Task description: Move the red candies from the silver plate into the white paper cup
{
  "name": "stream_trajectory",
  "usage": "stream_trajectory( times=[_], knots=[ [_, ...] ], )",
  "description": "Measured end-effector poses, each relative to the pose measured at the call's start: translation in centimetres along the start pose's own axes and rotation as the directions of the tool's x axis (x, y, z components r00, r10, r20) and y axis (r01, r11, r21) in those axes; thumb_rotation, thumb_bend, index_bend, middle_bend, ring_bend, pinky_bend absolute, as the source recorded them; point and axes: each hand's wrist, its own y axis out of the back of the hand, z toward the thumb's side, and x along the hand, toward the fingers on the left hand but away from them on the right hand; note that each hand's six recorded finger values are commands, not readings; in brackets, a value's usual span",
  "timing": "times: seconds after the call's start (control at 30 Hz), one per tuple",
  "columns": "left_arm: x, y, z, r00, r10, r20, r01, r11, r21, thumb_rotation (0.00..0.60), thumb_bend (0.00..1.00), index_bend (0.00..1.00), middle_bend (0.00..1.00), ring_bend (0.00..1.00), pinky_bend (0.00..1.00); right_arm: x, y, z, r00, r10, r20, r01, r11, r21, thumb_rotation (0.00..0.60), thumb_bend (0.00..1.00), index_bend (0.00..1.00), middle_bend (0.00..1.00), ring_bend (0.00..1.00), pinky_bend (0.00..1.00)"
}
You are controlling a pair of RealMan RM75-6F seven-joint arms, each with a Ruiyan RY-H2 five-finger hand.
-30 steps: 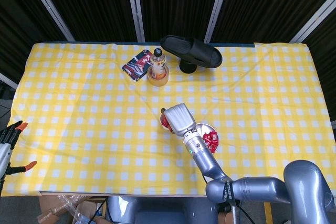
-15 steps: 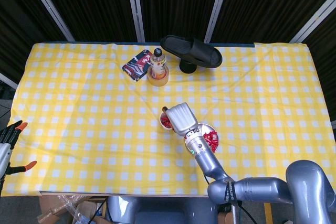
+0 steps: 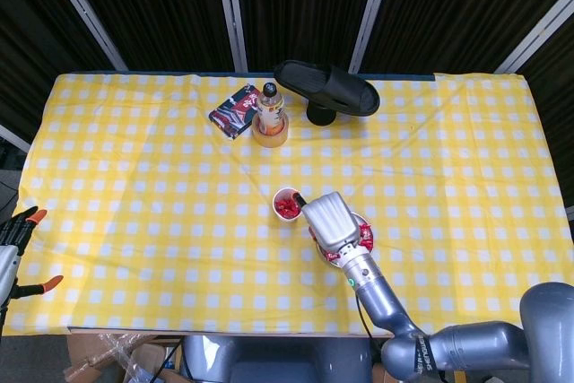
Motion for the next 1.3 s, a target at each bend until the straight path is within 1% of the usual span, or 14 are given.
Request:
stream_trajectory(
  times=[0.23, 0.4, 0.63, 0.73, 0.87, 1.1, 1.23, 1.3],
  knots=[
    [-0.1, -0.1, 0.0, 1.0, 0.003, -0.002, -0.003, 1.0, 0.005, 0.6, 0.03, 0.0, 0.0, 0.0, 0.0, 2.8, -2.4, -3.6, 0.993, 0.065, 0.095, -0.066, 0.998, 0.001, 0.6, 0.34, 0.18, 0.82, 0.92, 0.98],
    [-0.1, -0.1, 0.1, 1.0, 0.006, -0.003, -0.006, 1.0, 0.011, 0.6, 0.03, 0.0, 0.0, 0.0, 0.0, 4.1, -3.5, -5.3, 0.985, 0.102, 0.137, -0.103, 0.995, -0.002, 0.6, 0.34, 0.18, 0.82, 0.92, 0.98],
    [-0.2, -0.2, 0.1, 1.0, 0.01, -0.008, -0.01, 1.0, 0.017, 0.6, 0.03, 0.0, 0.0, 0.0, 0.0, 5.0, -5.3, -6.5, 0.973, 0.157, 0.168, -0.157, 0.988, -0.013, 0.6, 0.34, 0.25, 0.82, 0.92, 0.98],
    [-0.2, -0.2, 0.1, 1.0, 0.012, -0.011, -0.012, 1.0, 0.018, 0.6, 0.03, 0.0, 0.0, 0.0, 0.0, 5.2, -5.9, -6.7, 0.969, 0.175, 0.175, -0.174, 0.985, -0.018, 0.6, 0.34, 0.28, 0.82, 0.92, 0.98],
    [-0.2, -0.2, 0.0, 1.0, 0.012, -0.014, -0.011, 1.0, 0.021, 0.6, 0.03, 0.0, 0.0, 0.0, 0.0, 5.3, -6.4, -6.6, 0.968, 0.184, 0.171, -0.182, 0.983, -0.028, 0.6, 0.34, 0.3, 0.82, 0.93, 0.98],
    [-0.2, -0.3, 0.0, 1.0, 0.011, -0.016, -0.01, 1.0, 0.022, 0.6, 0.03, 0.0, 0.0, 0.0, 0.0, 5.3, -7.0, -6.1, 0.968, 0.193, 0.16, -0.189, 0.981, -0.041, 0.6, 0.34, 0.3, 0.82, 0.92, 0.98],
    [-0.1, -0.3, 0.0, 1.0, 0.01, -0.016, -0.01, 1.0, 0.021, 0.6, 0.03, 0.0, 0.0, 0.0, 0.0, 5.3, -7.3, -6.2, 0.967, 0.198, 0.162, -0.193, 0.98, -0.044, 0.6, 0.34, 0.26, 0.82, 0.92, 0.98],
    [-0.2, -0.3, 0.0, 1.0, 0.009, -0.016, -0.009, 1.0, 0.021, 0.6, 0.03, 0.0, 0.0, 0.0, 0.0, 5.2, -7.4, -6.2, 0.966, 0.201, 0.164, -0.196, 0.98, -0.046, 0.6, 0.34, 0.26, 0.82, 0.92, 0.98]
  ],
)
